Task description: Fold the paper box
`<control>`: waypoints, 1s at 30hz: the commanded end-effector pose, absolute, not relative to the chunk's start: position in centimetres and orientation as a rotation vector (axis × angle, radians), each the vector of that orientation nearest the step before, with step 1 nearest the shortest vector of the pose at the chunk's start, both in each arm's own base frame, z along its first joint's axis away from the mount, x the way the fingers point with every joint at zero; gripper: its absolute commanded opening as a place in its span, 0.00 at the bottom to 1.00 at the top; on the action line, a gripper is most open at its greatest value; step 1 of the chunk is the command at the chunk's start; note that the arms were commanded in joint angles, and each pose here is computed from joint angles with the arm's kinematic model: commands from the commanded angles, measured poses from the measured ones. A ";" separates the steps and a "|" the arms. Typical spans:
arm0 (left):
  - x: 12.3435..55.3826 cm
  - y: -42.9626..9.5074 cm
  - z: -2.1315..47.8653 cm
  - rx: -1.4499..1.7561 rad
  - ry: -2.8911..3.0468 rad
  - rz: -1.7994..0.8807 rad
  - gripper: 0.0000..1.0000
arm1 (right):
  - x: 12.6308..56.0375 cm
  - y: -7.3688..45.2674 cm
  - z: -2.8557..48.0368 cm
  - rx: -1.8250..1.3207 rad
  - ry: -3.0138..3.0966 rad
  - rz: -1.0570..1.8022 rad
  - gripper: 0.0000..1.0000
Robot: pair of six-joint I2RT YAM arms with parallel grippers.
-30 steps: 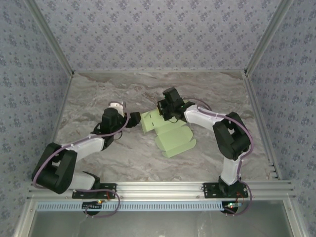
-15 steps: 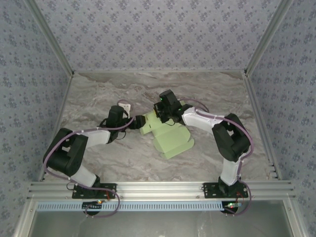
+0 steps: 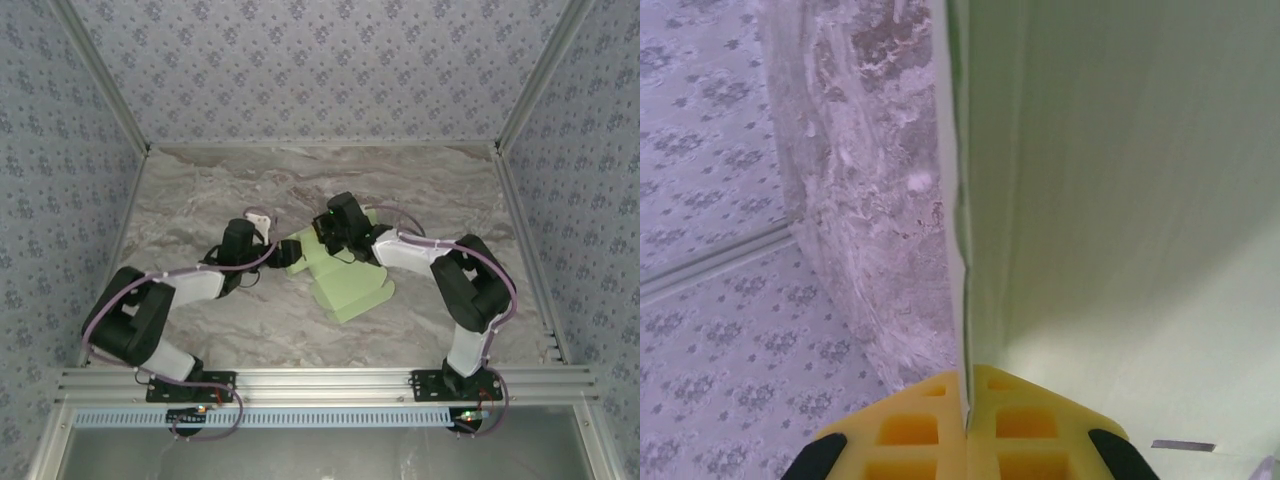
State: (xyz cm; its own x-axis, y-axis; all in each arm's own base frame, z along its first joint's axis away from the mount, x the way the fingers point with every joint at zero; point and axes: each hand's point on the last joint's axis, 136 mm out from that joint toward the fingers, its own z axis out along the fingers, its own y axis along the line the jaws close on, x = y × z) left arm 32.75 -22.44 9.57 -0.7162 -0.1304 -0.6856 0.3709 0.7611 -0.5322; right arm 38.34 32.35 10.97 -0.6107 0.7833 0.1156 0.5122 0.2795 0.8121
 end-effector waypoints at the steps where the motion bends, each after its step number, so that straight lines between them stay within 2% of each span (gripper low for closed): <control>1: 32.4 -21.0 11.0 0.142 2.158 -0.819 0.82 | 40.1 32.5 14.8 0.971 2.074 1.410 0.00; 11: 30.3 -17.7 12.0 0.044 2.099 -0.750 0.82 | 39.8 33.2 15.7 0.745 2.001 1.646 0.00; 16: 30.0 -15.0 12.2 -0.009 2.073 -0.614 0.82 | 39.3 33.3 14.7 0.644 2.018 1.652 0.00; 20: 30.3 -14.0 11.1 0.105 2.061 -0.465 0.81 | 39.4 33.7 14.4 0.574 2.020 1.670 0.00; 30: 31.3 -15.8 11.2 0.246 1.989 -0.499 0.77 | 39.9 34.9 13.1 0.420 2.006 1.770 0.00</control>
State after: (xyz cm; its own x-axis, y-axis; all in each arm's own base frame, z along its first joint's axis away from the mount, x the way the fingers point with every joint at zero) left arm 30.73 -14.76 9.52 -0.5325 -0.0803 -0.8426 0.2933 0.9163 -0.2727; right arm 39.86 34.08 11.79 -0.8336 0.5496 -0.0552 0.0412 0.1615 0.9860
